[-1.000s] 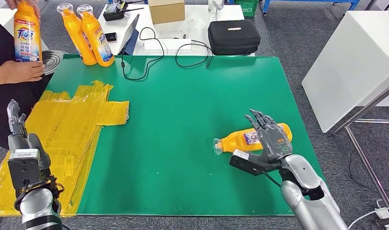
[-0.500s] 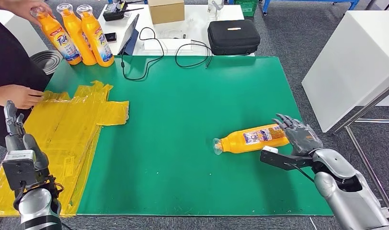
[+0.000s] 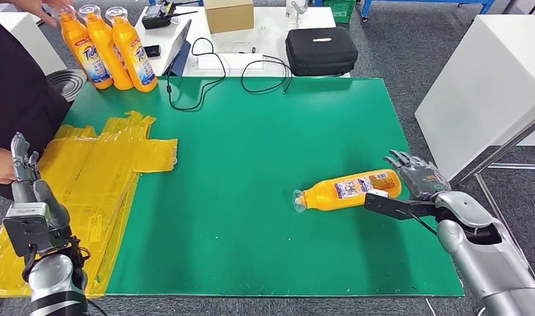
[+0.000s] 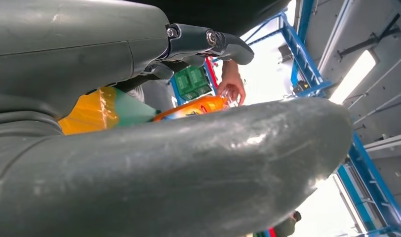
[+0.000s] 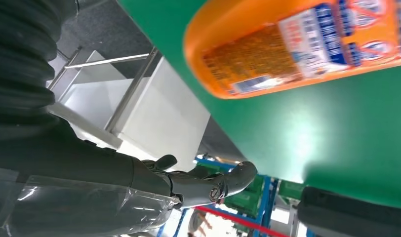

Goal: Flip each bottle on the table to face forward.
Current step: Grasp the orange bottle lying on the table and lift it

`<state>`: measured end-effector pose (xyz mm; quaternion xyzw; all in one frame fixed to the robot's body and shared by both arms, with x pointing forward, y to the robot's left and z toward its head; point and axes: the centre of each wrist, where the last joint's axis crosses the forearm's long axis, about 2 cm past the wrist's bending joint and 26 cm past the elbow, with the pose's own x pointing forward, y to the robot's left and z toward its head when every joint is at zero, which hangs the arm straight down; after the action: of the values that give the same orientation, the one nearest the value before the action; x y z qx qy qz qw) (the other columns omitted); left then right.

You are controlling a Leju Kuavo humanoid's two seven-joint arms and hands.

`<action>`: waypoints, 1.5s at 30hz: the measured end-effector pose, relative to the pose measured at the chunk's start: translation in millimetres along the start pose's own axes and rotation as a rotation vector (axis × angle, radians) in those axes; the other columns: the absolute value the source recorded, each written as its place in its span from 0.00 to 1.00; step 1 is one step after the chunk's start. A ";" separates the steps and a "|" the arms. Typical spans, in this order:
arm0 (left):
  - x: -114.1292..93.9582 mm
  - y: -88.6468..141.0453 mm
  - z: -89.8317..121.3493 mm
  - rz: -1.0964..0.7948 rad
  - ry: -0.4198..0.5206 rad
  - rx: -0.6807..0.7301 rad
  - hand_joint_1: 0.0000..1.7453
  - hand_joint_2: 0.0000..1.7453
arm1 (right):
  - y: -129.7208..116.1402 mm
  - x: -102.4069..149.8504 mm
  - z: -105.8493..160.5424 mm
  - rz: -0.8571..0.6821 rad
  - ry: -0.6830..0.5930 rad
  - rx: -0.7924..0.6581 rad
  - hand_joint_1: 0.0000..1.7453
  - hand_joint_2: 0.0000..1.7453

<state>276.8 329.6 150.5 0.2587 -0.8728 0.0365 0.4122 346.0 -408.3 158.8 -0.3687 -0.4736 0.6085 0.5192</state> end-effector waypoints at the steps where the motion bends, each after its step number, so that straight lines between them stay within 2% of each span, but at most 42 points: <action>1: 0.1 -0.9 -0.6 0.002 -0.001 -0.001 0.00 0.00 | 0.8 1.4 -2.8 -0.002 0.000 0.006 0.00 1.00; 10: -0.3 -4.2 -2.6 0.010 -0.003 -0.006 0.00 0.00 | 7.2 11.0 -17.7 -0.008 -0.004 0.036 0.00 1.00; 17: 0.4 -7.3 -6.1 0.035 -0.007 -0.007 0.00 0.00 | 28.1 38.9 -42.5 -0.010 -0.027 0.088 0.00 1.00; 23: 0.4 -7.4 -6.7 0.043 -0.007 -0.005 0.00 0.00 | 40.4 50.8 -50.1 -0.015 -0.034 0.135 0.00 1.00; 24: 0.5 -7.6 -7.0 0.045 -0.008 -0.005 0.00 0.00 | 41.5 51.8 -51.6 -0.012 -0.033 0.148 0.21 1.00; 27: 0.4 -8.9 -9.3 0.057 -0.010 -0.003 0.00 0.00 | 43.6 52.4 -57.2 -0.001 -0.032 0.212 0.96 1.00; 28: 0.3 -9.9 -10.6 0.063 -0.012 -0.002 0.00 0.00 | 44.1 51.4 -59.0 0.003 -0.032 0.237 1.00 1.00; 37: -1.3 -17.9 -17.6 0.092 -0.021 -0.010 0.00 0.00 | 52.5 41.3 -62.8 0.006 -0.002 0.347 1.00 1.00; 45: -3.7 -19.3 -18.8 0.095 -0.016 -0.010 0.00 0.00 | 52.1 38.2 -64.2 -0.012 0.022 0.375 1.00 1.00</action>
<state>301.2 319.6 157.2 0.2150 -0.8877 0.0496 0.4042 384.5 -359.0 92.5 -0.2691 -0.3485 0.6788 0.5876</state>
